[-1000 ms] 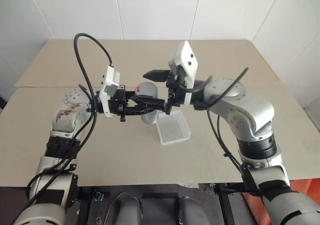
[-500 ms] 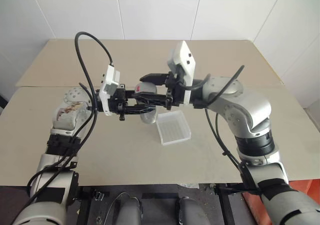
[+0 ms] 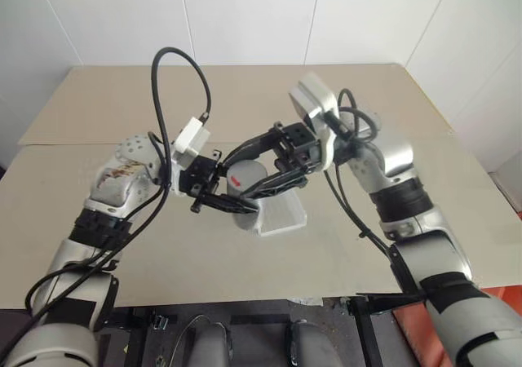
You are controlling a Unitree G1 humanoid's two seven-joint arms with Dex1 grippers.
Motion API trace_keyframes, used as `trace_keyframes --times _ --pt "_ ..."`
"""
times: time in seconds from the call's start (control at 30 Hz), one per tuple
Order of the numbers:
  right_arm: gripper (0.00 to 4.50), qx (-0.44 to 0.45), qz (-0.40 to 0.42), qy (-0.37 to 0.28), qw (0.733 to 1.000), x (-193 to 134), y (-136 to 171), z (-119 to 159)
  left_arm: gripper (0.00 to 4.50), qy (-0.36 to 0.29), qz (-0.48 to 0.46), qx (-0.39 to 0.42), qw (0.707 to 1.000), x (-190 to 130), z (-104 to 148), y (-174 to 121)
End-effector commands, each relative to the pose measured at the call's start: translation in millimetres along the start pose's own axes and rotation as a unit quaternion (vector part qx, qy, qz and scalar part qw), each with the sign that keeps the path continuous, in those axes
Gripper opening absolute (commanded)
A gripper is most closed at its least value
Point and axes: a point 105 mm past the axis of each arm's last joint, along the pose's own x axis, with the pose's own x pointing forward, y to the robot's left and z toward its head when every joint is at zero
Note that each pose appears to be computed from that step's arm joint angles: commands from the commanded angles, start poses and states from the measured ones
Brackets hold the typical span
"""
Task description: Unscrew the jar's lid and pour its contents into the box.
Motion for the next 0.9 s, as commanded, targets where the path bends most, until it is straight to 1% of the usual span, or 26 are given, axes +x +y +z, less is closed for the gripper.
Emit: trace_keyframes --times 0.03,0.1,0.13,0.2,0.37,0.4,0.47,0.57,0.7,0.9 --pt "3.7 -0.037 -0.011 0.012 0.999 -4 -3 5 1.92 -0.022 -0.003 0.03 0.999 -1 14 0" --pt "4.34 -0.048 -0.041 0.013 0.998 -9 -5 6 1.92 -0.021 0.007 0.028 0.999 -5 12 -1" --pt "4.46 -0.057 -0.063 0.012 0.996 -12 -5 7 1.92 -0.018 0.023 0.028 0.999 -8 10 1" --pt "4.46 -0.076 -0.106 0.011 0.991 -22 -2 13 1.92 -0.018 0.07 0.021 0.997 -16 6 6" --pt "4.46 -0.102 -0.197 0.01 0.975 -34 5 26 1.92 -0.004 0.135 0.015 0.991 -31 -4 11" --pt "4.46 -0.106 -0.23 0.015 0.967 -32 8 28 1.92 -0.003 0.16 0.012 0.987 -34 -8 13" --pt "4.46 -0.109 -0.268 0.022 0.957 -29 11 30 1.92 -0.002 0.187 0.009 0.982 -37 -12 15" --pt "4.46 -0.099 -0.289 0.027 0.952 -19 10 28 1.92 0.002 0.204 0.007 0.979 -35 -15 18" --pt "4.46 -0.081 -0.333 0.049 0.938 3 -8 18 1.92 -0.004 0.212 0.013 0.977 -28 -13 23" --pt "4.46 -0.06 -0.355 0.065 0.931 17 -25 3 1.92 -0.01 0.207 0.018 0.978 -26 -9 21"
